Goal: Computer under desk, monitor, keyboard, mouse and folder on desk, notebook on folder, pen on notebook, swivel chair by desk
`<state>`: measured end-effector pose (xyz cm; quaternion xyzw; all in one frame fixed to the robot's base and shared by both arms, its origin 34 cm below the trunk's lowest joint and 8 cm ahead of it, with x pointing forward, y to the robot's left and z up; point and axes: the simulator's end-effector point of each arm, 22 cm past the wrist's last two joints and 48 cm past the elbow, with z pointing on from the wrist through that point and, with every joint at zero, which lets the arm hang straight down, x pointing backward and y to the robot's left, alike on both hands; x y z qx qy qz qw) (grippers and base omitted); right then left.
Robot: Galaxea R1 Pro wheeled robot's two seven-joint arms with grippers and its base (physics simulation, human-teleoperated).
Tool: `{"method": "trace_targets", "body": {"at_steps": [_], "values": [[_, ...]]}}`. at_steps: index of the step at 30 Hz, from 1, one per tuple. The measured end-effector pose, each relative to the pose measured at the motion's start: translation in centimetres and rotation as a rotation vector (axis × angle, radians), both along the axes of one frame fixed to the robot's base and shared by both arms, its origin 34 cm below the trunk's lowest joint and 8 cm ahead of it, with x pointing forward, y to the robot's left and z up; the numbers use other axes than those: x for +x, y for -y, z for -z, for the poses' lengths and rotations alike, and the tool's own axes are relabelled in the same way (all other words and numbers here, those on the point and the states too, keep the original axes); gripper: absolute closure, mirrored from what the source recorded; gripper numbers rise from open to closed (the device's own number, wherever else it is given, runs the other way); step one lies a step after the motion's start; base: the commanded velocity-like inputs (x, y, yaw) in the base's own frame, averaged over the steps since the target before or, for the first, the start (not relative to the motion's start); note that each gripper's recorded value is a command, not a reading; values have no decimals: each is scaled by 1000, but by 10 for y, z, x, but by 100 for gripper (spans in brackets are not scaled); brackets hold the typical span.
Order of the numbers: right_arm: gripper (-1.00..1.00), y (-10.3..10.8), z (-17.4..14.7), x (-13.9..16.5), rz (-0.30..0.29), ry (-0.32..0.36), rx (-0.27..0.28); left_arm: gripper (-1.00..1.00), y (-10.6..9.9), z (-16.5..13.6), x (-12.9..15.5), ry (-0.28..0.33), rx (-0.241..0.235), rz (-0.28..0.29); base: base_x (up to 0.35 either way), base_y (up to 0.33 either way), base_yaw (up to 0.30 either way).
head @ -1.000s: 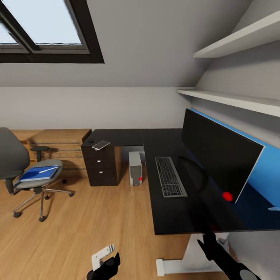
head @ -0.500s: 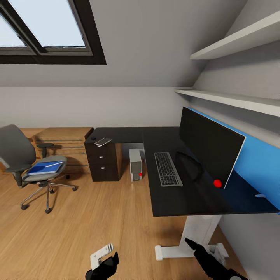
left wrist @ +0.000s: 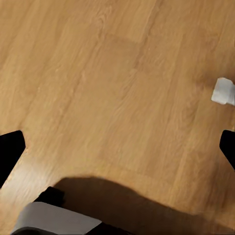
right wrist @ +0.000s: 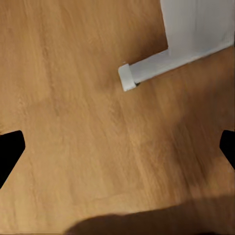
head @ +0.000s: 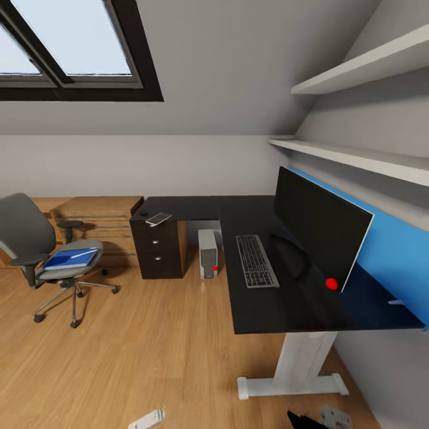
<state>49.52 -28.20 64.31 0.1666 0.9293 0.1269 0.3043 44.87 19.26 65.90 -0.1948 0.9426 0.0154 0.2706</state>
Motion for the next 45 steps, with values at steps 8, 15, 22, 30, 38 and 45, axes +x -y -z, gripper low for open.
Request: {"method": "trace_targets", "body": {"at_steps": [8,15,22,30,38,45], "values": [[-100,-27,5,-21,-23,237,-182,-100,-22,49,-61,-136,58,89,0,0,0],[-100,-29,-1,-33,-33,275,-216,-100,-34,63,-91,-167,57,90,0,0,0],[-100,-42,-14,-35,-108,320,-237,-100,-43,64,-109,-201,72,86,0,0,0],[-100,-43,-19,-43,-116,305,-240,-100,-41,55,-112,-203,71,87,0,0,0],[-100,-43,-28,-46,-118,303,-240,-100,-41,48,-120,-218,75,90,0,0,0],[-100,-46,-27,-47,-117,302,-239,-100,-48,47,-116,-143,116,78,31,82,37]]}}
